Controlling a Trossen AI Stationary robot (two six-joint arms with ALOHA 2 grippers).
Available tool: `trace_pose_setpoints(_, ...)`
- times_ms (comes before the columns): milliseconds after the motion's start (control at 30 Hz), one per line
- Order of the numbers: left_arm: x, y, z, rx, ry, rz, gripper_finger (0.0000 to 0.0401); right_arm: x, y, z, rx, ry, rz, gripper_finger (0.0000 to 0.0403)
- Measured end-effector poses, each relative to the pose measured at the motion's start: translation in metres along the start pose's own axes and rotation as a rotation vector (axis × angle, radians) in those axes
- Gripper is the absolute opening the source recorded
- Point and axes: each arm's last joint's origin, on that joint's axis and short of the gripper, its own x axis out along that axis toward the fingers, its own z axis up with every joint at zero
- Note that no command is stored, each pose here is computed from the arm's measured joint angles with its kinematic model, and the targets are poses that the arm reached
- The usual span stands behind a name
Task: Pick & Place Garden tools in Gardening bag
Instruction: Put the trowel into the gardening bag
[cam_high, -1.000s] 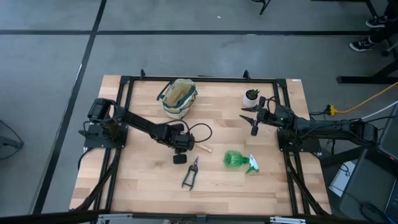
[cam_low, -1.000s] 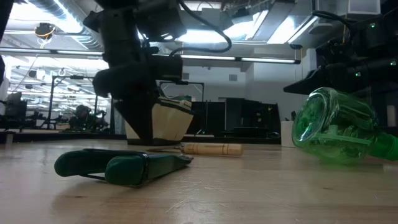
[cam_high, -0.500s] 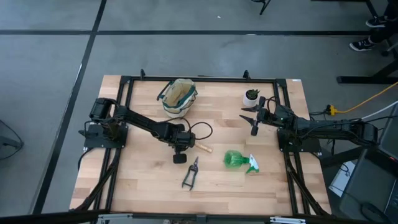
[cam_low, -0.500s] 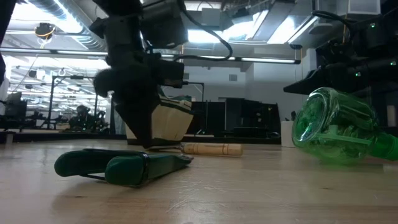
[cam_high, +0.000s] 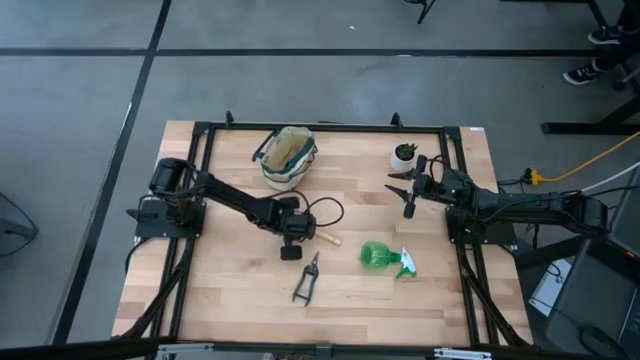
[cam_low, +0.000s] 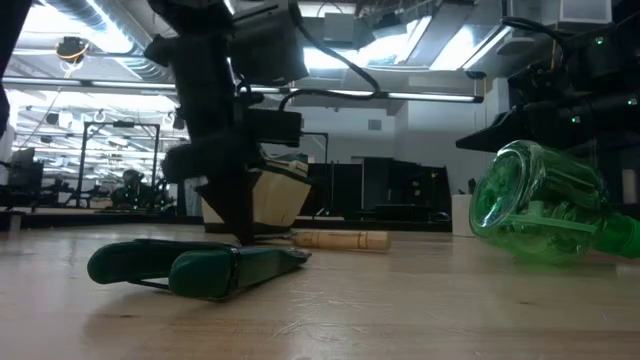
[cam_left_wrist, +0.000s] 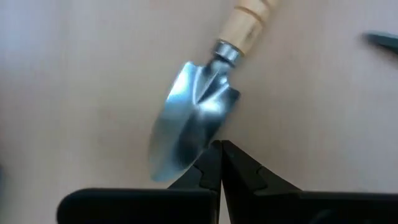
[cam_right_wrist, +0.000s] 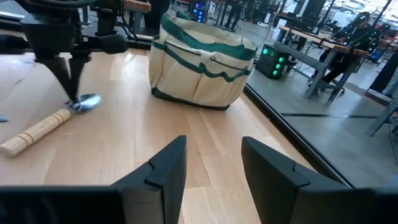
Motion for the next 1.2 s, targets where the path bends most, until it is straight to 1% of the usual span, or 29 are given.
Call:
trace_pose_setpoints(67, 0.002, 0.005, 0.002, 0.029, -0.027, 0.074, 0.0001, 0.0, 0.0, 0.0, 0.0, -0.001, 0.001, 0.0158)
trace_pose_setpoints(133, 0.005, 0.012, 0.004, 0.051, -0.049, 0.176, 0.0001, 0.0, 0.0, 0.0, 0.0, 0.0, 0.0, 0.0158)
trace_pose_setpoints(267, 0.005, 0.025, 0.015, 0.046, -0.14, 0.337, 0.0003, 0.0, 0.0, 0.0, 0.0, 0.0, 0.0, 0.0158)
trace_pose_setpoints(300, 0.005, 0.028, 0.016, 0.039, -0.15, 0.356, 0.0002, 0.0, 0.0, 0.0, 0.0, 0.0, 0.0, 0.0158)
trace_pose_setpoints(367, 0.006, 0.035, 0.019, 0.025, -0.164, 0.356, 0.0001, 0.0, 0.0, 0.0, 0.0, 0.0, 0.0, 0.0158)
trace_pose_setpoints(467, 0.005, 0.04, 0.025, -0.009, -0.182, 0.271, 0.0002, 0.0, 0.0, 0.0, 0.0, 0.0, 0.0, 0.0158)
trace_pose_setpoints(633, -0.003, 0.032, 0.039, -0.118, -0.233, 0.082, 0.0001, 0.0, 0.0, 0.0, 0.0, 0.0, 0.0, 0.0158)
trace_pose_setpoints(700, -0.008, 0.026, 0.045, -0.148, -0.251, 0.022, 0.0001, 0.0, 0.0, 0.0, 0.0, 0.0, 0.0, 0.0158)
trace_pose_setpoints(767, -0.013, 0.017, 0.048, -0.131, -0.267, -0.025, 0.0003, 0.0, 0.0, 0.0, 0.0, 0.0, 0.0, 0.0158)
trace_pose_setpoints(867, -0.018, 0.001, 0.048, -0.044, -0.276, -0.086, 0.0001, 0.0, 0.0, 0.0, 0.0, 0.0, 0.0, 0.0158)
trace_pose_setpoints(933, -0.02, -0.009, 0.047, -0.013, -0.281, -0.117, 0.0001, 0.0, 0.0, 0.0, 0.0, 0.0, 0.0, 0.0158)
trace_pose_setpoints(1100, -0.024, -0.028, 0.045, 0.019, -0.326, -0.156, 0.0002, 0.0, 0.0, 0.0, 0.0, 0.0, 0.0, 0.0158)
trace_pose_setpoints(1200, -0.025, -0.036, 0.044, 0.033, -0.36, -0.171, 0.0001, 0.0, 0.0, 0.0, 0.0, 0.0, 0.0, 0.0158)
